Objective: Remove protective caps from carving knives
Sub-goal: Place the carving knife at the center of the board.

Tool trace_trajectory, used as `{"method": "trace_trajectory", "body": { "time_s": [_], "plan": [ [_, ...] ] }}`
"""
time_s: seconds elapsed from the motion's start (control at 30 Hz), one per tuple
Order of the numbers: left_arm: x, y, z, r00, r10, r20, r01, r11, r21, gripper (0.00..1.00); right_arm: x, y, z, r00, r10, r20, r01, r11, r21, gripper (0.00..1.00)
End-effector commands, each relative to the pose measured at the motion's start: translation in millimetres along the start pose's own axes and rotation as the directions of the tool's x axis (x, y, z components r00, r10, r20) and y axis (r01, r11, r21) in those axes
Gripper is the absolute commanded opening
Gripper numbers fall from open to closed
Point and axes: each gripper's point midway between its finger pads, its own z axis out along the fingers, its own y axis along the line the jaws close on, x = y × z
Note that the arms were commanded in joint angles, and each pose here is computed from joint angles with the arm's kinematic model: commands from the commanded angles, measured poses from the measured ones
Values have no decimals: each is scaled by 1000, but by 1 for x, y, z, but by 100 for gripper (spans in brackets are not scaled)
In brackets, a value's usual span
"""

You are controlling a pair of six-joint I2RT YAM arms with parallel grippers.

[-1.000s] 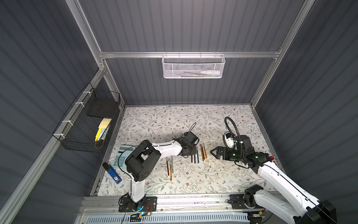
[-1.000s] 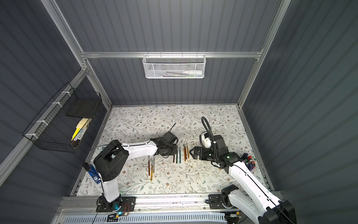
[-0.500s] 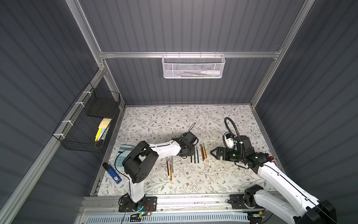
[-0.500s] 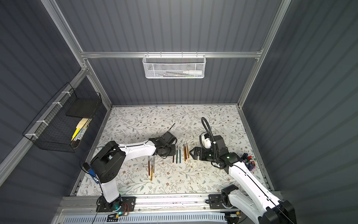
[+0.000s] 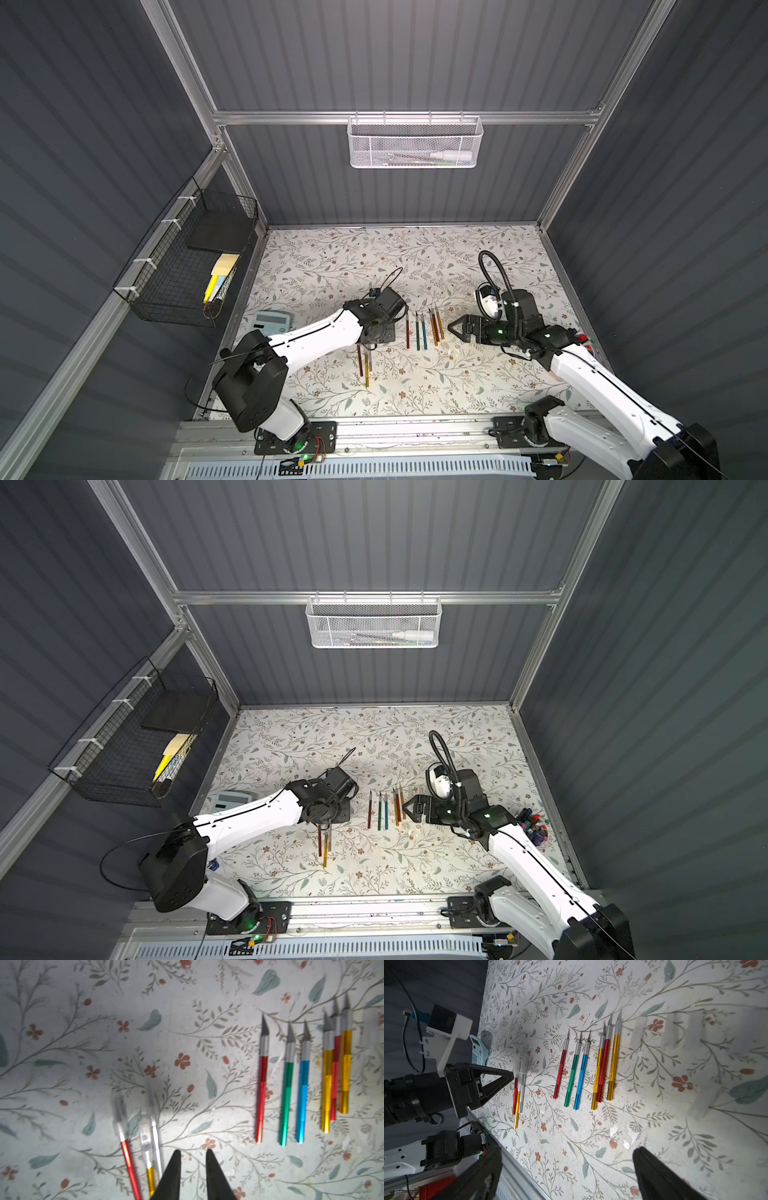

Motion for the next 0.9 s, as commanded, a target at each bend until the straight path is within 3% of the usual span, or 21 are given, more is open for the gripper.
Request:
{"method": "trace_trajectory", "body": {
  "time_s": [0.0, 0.37, 0.87],
  "plan": [
    [19, 29, 2, 998, -5, -62, -2, 994, -107, 25, -3, 9, 2, 1000, -24, 1, 24, 999, -36, 99],
    [28, 29, 28, 994, 13, -107, -28, 990, -135, 27, 1, 5, 0, 1000, -28, 3, 28, 1000, -12, 99],
    [35, 32, 42, 992, 20, -123, -38, 989, -144, 22, 2, 3, 1, 1000, -22, 0, 22, 1000, -2, 99]
  ]
}}
